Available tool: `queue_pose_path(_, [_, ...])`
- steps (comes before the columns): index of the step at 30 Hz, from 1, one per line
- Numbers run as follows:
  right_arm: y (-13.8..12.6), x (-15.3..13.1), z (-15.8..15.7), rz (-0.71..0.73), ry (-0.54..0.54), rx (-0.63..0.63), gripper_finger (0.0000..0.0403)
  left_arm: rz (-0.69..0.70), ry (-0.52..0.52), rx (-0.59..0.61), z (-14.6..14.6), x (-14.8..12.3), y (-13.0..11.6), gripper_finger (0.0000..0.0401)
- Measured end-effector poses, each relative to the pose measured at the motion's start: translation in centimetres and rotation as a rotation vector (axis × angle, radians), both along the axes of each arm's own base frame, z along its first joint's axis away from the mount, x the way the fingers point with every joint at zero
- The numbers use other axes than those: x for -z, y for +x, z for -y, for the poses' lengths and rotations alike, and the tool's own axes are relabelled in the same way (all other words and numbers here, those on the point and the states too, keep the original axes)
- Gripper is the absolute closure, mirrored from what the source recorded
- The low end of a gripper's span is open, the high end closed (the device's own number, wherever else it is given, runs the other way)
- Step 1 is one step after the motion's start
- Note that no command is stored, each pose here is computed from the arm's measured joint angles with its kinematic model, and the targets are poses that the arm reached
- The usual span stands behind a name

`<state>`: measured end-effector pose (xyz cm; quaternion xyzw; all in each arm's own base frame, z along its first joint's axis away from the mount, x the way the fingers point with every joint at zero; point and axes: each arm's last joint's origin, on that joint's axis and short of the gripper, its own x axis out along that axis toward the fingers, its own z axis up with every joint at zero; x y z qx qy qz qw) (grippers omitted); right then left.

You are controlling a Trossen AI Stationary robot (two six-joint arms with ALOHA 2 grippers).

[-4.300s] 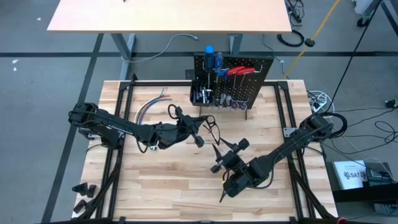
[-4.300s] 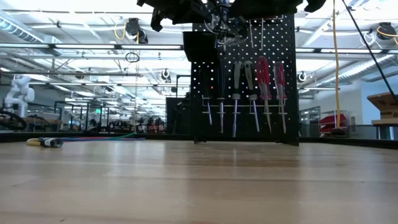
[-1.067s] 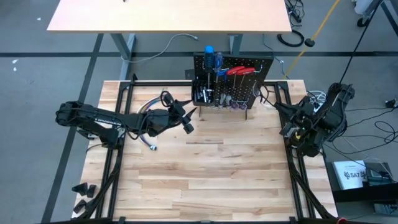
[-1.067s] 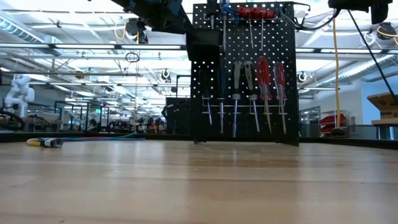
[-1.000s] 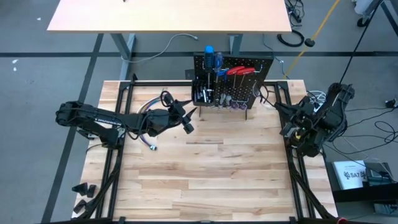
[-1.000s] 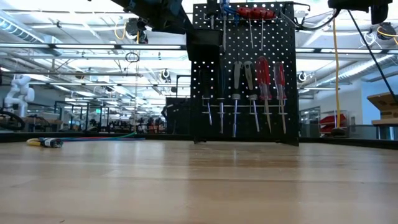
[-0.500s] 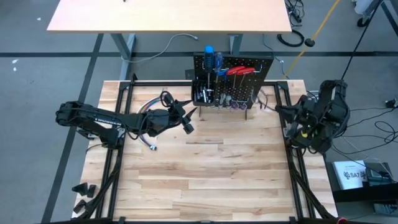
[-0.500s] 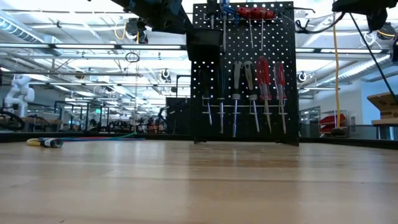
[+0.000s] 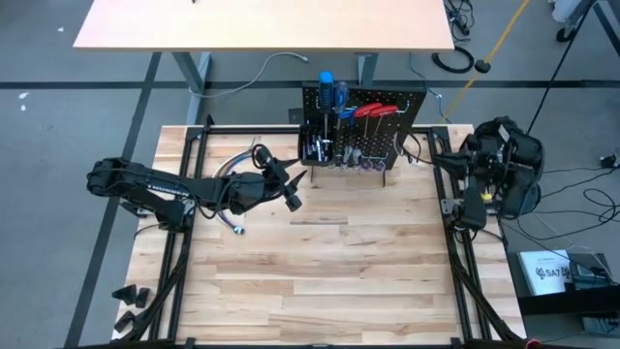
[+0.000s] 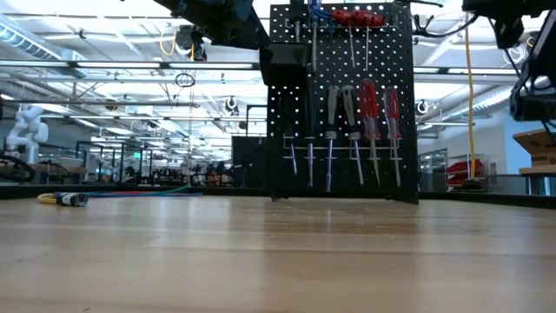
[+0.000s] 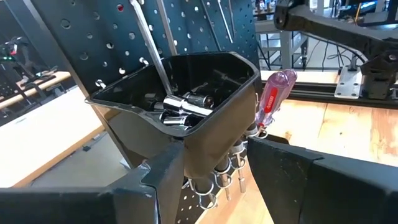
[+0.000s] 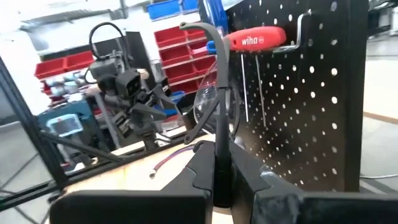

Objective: Hang tools onto peg board
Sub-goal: Hang the black safety goggles on the peg board

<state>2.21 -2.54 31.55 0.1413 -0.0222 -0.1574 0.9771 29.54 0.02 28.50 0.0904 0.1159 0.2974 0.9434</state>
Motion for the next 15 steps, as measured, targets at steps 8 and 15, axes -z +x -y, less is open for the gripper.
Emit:
queue_pose_path(8, [-0.4,0.4,1.6,0.004,0.01,-0.04,0.0391,-0.002,0.0,0.001,0.0,0.0,0.0,0.0221])
queue_pose_path(15, [-0.8,0.4,2.9,0.004,0.009,-0.04,0.0391,-0.001,0.0,0.001,0.0,0.0,0.0,0.0221])
